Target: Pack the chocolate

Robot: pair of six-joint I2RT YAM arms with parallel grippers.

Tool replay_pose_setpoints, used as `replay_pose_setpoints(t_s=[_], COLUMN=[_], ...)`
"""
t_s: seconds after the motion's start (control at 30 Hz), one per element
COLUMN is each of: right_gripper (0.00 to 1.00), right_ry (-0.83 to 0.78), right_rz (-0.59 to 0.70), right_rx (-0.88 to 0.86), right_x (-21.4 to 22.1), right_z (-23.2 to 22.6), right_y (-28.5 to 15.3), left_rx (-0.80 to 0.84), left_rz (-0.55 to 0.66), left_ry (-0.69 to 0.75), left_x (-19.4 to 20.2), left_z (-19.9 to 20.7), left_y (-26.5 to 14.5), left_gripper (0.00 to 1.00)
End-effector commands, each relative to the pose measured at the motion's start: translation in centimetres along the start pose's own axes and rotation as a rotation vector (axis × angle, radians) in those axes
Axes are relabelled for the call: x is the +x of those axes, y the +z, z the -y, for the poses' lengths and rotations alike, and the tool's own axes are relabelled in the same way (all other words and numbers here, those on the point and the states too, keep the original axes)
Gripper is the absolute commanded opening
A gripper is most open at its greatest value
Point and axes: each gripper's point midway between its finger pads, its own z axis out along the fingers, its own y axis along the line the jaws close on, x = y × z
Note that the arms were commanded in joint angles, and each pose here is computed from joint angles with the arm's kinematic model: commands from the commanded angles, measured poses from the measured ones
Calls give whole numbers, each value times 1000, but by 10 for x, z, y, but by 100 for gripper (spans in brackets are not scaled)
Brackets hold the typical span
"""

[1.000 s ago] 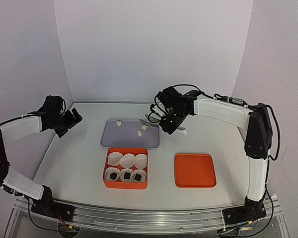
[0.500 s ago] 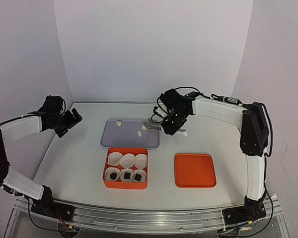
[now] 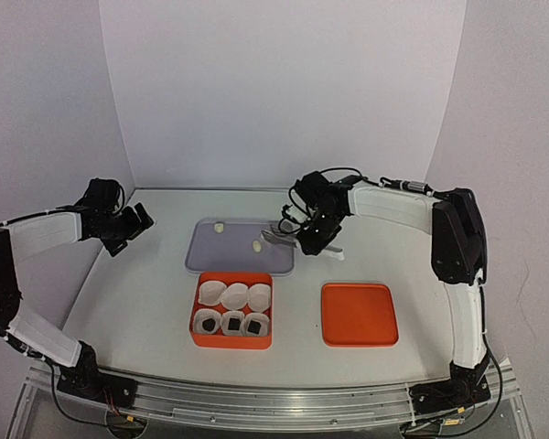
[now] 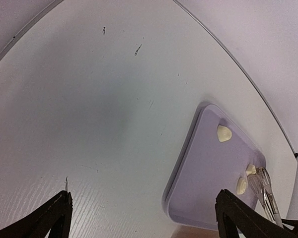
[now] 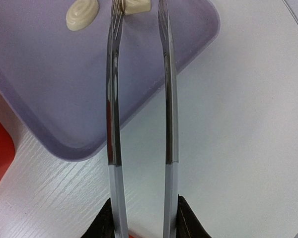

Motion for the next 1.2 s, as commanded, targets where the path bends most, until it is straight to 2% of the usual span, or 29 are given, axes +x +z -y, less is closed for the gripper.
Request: replay_pose_setpoints(t_s=[0.0, 0.4, 0.67, 0.97, 1.17], right_gripper=[32, 31, 19, 7, 7], right_ry=[8, 5, -2, -50, -74], right_rz=[67, 76, 82, 157, 222], right_rx=[-23, -59, -45, -43, -59], right_x=[-23, -33, -35, -45, -44], right_z=[5, 5, 9, 12, 9], right_y=[-5, 10, 6, -34, -78], left_rx=[37, 33, 26, 41, 64], left_rz=[36, 35, 35, 43, 50], left_ry=[2, 4, 1, 0, 4], left_x=[-17, -17, -18, -20, -21], left_z=[16, 17, 15, 19, 23], left_y=[-4, -2, -2, -2, -4], left_gripper=[100, 100, 100, 100, 100])
